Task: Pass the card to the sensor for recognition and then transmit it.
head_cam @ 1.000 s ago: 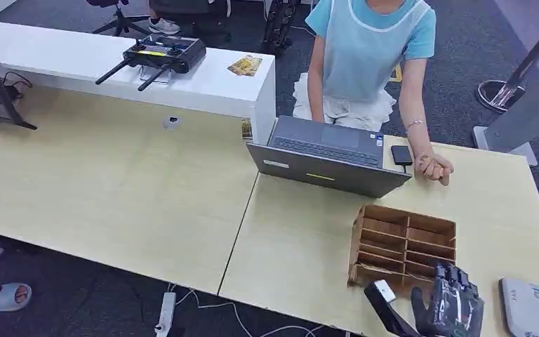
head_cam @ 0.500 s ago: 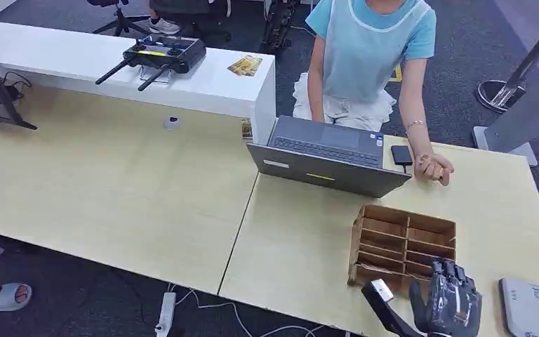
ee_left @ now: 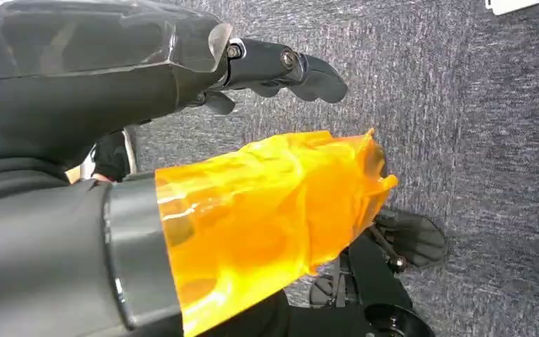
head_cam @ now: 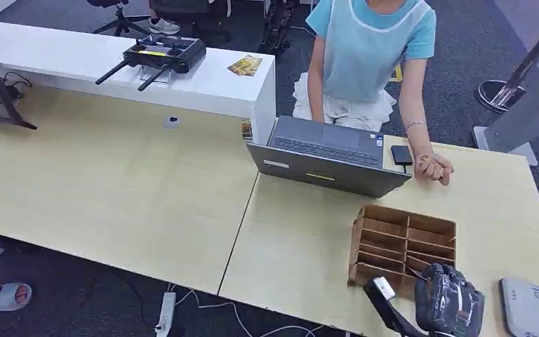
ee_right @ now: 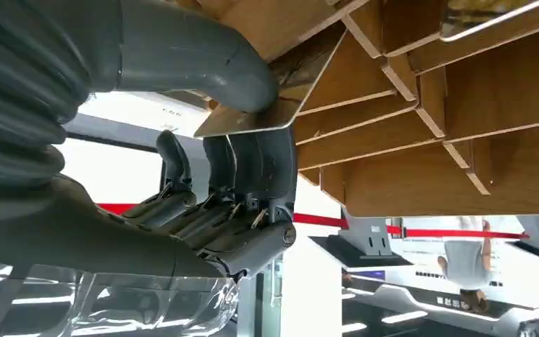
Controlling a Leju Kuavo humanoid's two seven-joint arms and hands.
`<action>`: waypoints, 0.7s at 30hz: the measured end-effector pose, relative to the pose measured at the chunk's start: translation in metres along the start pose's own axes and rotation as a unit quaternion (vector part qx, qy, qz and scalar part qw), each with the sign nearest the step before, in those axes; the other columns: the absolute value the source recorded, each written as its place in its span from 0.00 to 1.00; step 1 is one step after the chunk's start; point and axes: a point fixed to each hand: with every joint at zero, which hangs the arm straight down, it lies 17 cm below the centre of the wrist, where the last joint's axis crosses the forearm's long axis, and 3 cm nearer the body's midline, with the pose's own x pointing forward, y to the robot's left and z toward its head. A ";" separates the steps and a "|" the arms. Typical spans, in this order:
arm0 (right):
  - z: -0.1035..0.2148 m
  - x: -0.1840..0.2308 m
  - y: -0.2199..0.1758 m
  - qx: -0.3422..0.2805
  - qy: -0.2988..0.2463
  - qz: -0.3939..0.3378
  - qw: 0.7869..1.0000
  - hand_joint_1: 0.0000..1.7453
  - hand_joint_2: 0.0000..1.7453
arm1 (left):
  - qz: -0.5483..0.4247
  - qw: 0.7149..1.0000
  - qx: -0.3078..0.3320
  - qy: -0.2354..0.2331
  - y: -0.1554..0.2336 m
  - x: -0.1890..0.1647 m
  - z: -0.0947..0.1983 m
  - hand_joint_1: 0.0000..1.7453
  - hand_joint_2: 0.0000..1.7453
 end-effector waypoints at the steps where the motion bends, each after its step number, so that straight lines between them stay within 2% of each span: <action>1: 0.000 0.000 0.000 0.000 0.000 0.000 1.000 0.73 1.00 | 0.000 1.000 0.000 0.000 0.000 0.000 0.000 0.00 0.00; 5: 0.000 -0.001 0.000 0.000 0.002 0.000 1.000 0.72 1.00 | 0.000 1.000 0.000 0.000 0.000 0.000 0.000 0.00 0.00; 14: 0.000 -0.001 -0.001 -0.001 0.002 0.000 1.000 0.77 1.00 | 0.001 1.000 0.000 0.000 0.000 0.000 0.000 0.00 0.00; 21: -0.001 0.011 -0.005 -0.013 -0.034 -0.012 0.999 0.83 1.00 | 0.002 1.000 -0.001 -0.001 0.000 0.001 0.000 0.00 0.00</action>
